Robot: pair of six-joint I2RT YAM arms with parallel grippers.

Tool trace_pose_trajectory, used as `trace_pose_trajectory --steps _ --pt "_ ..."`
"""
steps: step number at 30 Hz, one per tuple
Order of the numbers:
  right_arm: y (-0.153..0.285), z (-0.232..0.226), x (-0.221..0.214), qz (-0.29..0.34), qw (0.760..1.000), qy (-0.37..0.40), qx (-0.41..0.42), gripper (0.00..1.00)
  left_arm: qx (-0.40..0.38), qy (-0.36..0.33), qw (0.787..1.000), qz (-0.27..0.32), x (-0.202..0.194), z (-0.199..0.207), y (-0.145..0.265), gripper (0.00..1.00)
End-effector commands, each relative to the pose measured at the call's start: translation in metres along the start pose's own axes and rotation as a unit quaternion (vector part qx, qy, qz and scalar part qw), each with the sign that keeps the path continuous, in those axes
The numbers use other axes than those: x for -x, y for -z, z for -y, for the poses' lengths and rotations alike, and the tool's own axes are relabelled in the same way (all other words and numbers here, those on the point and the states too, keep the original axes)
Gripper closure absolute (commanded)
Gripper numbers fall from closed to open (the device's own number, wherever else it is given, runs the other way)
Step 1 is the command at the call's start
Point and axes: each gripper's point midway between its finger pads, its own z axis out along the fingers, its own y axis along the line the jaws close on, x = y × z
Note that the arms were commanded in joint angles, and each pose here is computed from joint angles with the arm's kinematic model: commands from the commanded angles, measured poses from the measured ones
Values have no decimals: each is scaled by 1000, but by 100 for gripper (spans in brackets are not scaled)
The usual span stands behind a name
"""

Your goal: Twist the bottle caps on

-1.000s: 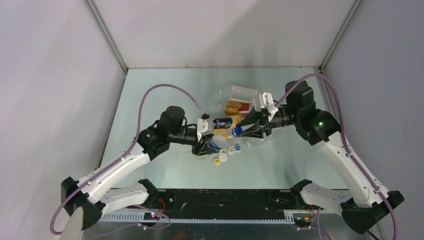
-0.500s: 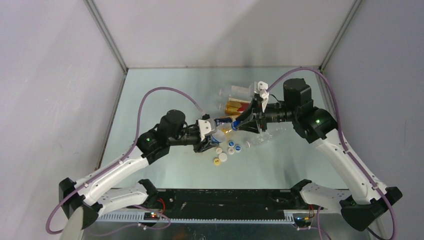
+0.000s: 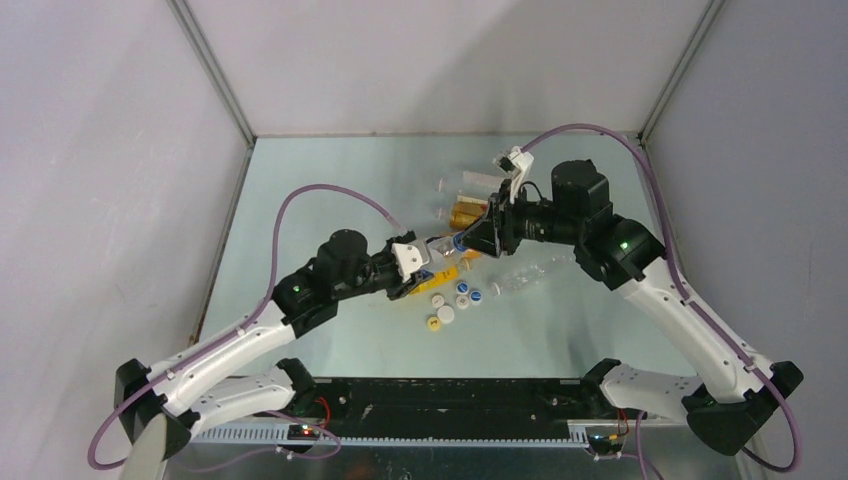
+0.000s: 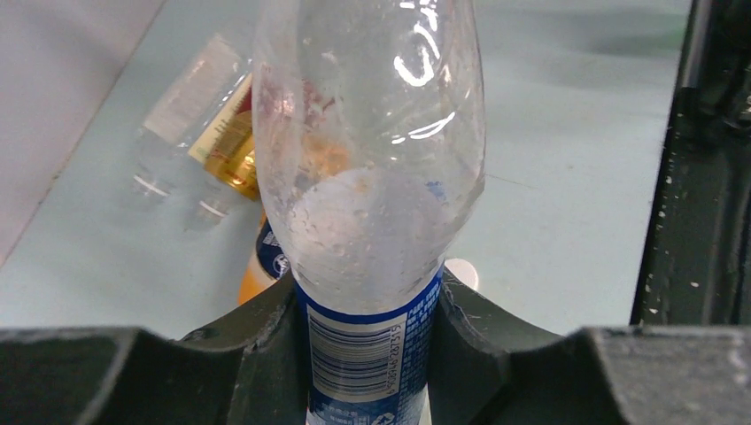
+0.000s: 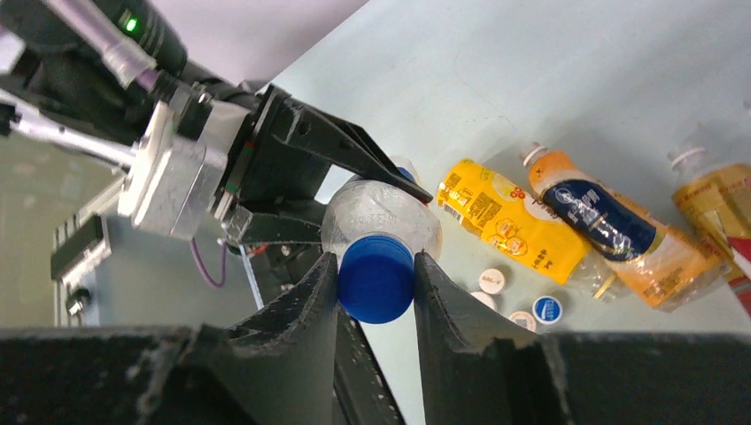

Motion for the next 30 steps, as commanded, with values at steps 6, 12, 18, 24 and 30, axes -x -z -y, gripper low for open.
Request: trace_pose_trajectory --steps 6,12,18,24,30 --pt "-21 18 -42 -51 971 -194 -127 100 116 -92 966 211 129 -37 23 93" --pt "-28 32 -51 -36 937 -280 -206 100 184 -106 957 197 126 -47 19 94" --pt "-31 37 -47 -11 920 -315 -234 94 258 -121 945 160 105 -55 13 96" --pt "-29 38 -31 16 928 -291 -232 75 271 -96 948 136 79 -54 5 96" --pt "-19 31 6 74 956 -199 -202 50 256 -51 960 104 38 -53 -2 96"
